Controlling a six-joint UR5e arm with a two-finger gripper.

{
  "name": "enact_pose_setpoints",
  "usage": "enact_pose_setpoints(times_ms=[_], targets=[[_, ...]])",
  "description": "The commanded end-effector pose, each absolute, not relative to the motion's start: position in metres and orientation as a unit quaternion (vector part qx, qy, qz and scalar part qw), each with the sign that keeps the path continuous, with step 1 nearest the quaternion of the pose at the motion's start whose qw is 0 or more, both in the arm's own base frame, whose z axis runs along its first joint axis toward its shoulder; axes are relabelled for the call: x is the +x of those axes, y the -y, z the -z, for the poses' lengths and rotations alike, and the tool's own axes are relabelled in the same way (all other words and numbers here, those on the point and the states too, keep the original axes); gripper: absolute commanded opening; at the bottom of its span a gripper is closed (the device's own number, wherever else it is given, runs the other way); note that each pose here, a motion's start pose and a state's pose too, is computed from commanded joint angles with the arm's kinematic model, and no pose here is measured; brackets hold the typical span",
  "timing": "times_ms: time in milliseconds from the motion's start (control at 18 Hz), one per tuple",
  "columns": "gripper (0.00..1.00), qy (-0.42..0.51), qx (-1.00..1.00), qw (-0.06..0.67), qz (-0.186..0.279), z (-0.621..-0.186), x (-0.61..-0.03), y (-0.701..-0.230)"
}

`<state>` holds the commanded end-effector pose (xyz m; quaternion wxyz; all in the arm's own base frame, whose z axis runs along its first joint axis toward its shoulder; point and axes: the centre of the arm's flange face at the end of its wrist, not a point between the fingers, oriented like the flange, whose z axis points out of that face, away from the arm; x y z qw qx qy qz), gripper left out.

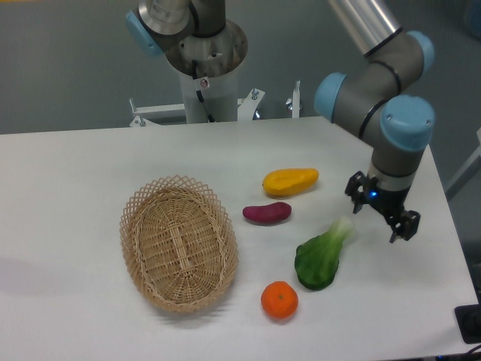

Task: Pick up the green vegetable from the table
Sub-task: 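Lower the gripper onto the bok choy stem and close it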

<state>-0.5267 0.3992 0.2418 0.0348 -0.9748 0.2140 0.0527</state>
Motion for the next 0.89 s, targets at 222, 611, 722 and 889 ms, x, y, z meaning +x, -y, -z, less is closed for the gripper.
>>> enact_pose_setpoints(times_ms=[222, 611, 722, 889], targets=[[1.00, -0.218, -0.973, 0.035, -0.060, -0.220, -0.515, -0.393], [1.00, -0.215, -0.975, 0.033, -0.055, -0.196, -0.504, -0.389], [1.00, -0.215, -0.974, 0.035, -0.064, -0.193, -0.506, -0.390], [0.84, -0.215, -0.974, 0.025, -0.069, -0.194, -0.510, -0.389]])
